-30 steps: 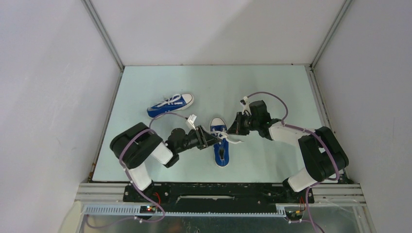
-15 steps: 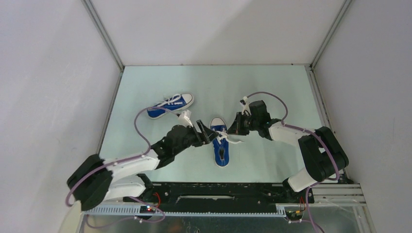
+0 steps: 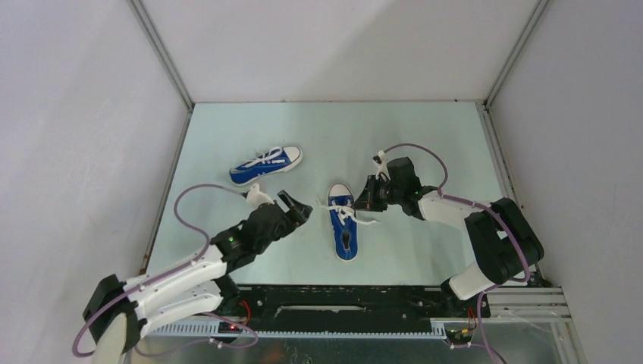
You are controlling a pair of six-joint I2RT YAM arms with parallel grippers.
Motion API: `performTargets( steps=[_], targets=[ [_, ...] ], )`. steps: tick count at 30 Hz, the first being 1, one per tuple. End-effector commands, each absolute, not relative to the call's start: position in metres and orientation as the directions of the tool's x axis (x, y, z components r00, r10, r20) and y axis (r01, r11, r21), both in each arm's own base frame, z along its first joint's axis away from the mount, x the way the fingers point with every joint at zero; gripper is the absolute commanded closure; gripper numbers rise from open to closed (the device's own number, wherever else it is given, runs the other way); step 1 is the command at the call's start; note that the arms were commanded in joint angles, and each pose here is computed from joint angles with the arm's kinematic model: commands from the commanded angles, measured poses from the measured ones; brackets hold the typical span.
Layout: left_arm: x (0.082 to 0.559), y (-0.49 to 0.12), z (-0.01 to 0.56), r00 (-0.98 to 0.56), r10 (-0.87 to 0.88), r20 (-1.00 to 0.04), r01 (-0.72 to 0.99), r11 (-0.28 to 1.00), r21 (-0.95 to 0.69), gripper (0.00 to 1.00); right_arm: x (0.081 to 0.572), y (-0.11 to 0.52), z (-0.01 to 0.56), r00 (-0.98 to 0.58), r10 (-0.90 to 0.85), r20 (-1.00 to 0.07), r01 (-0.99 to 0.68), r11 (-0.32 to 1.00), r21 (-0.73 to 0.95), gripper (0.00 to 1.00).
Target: Tie the shoes
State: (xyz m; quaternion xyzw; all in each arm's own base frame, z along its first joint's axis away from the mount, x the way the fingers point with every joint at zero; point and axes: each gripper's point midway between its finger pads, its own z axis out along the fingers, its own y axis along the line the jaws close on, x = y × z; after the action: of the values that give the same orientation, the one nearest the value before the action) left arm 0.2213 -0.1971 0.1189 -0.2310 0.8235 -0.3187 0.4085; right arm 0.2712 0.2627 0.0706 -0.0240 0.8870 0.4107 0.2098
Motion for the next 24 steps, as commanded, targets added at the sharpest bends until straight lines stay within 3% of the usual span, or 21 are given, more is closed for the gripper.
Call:
performTargets(
  steps=[1, 8, 17, 24],
  targets=[
    [0.224, -0.223, 0.136, -0.618, -0.657, -0.431, -0.199, 0.661, -0.723, 0.15, 0.279, 0.268, 0.083, -0.887, 0.145, -0.438, -0.25, 0.646, 0.721, 1.0],
    [0.227, -0.284, 0.149, -0.692, -0.617, -0.374, -0.15, 0.63, -0.762, 0.34, 0.28, 0.269, 0.086, -0.885, 0.145, -0.443, -0.256, 0.643, 0.722, 1.0],
    [0.227, -0.332, 0.144, -0.758, -0.567, -0.323, -0.14, 0.624, -0.769, 0.32, 0.28, 0.274, 0.088, -0.886, 0.131, -0.445, -0.264, 0.647, 0.715, 1.0],
    [0.232, -0.342, 0.131, -0.766, -0.551, -0.332, -0.149, 0.654, -0.742, 0.44, 0.278, 0.275, 0.087, -0.888, 0.122, -0.443, -0.266, 0.65, 0.712, 1.0]
  ],
)
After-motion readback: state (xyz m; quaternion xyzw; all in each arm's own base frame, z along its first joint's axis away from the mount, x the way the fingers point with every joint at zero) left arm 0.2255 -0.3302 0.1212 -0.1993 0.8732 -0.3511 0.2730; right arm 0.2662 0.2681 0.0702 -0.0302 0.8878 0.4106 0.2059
